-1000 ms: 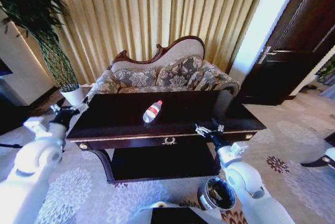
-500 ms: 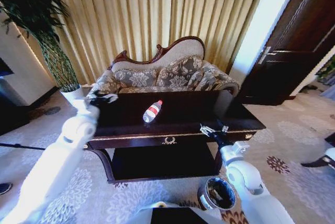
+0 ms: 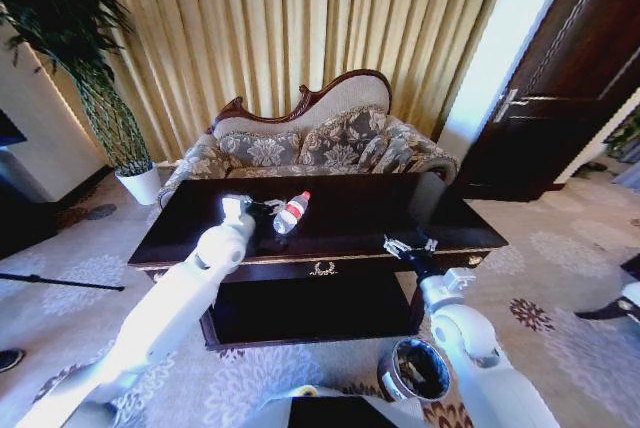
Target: Move to the front of the table and place the trash on the table into the trash bin.
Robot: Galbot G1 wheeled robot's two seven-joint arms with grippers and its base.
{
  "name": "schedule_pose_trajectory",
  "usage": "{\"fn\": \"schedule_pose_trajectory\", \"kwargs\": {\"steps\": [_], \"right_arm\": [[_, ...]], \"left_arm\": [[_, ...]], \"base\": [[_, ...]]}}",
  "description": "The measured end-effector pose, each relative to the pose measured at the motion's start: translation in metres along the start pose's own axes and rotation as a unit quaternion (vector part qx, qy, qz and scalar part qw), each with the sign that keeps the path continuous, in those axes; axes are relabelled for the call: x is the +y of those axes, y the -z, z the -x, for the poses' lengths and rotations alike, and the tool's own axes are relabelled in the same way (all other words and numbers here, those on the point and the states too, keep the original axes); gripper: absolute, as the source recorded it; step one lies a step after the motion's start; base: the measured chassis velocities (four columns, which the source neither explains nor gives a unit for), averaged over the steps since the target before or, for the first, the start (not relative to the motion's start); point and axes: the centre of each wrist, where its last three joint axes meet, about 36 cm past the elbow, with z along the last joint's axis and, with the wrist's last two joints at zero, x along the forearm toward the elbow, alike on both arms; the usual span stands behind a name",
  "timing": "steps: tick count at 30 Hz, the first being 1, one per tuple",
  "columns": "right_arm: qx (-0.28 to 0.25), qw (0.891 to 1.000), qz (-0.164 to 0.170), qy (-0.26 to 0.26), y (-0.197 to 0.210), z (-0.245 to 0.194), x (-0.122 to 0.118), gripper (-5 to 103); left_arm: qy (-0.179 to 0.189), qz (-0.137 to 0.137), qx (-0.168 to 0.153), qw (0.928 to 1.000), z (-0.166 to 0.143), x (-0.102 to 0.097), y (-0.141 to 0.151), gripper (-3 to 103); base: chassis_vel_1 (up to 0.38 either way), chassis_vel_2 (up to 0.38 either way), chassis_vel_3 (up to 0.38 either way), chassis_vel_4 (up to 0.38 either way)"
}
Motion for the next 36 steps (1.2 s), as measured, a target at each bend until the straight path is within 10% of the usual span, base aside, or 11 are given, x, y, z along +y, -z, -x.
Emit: {"fn": "schedule_pose_trajectory", "kwargs": {"steps": [24, 36], "right_arm": [[-0.008, 1.0, 0.002, 0.003, -0.003, 0.003, 0.002, 100], [-0.015, 1.0, 0.0, 0.001, -0.001, 0.003, 0.0, 100]], "left_arm": [[0.003, -0.01, 0.097, 0.9953, -0.028, -0.016, -0.006, 101], [0.001, -0.015, 0.099, 0.995, -0.036, -0.015, -0.007, 60]], "base": [[0.0, 0.0, 0.0, 0.0], [0.0, 0.0, 0.0, 0.0]]}}
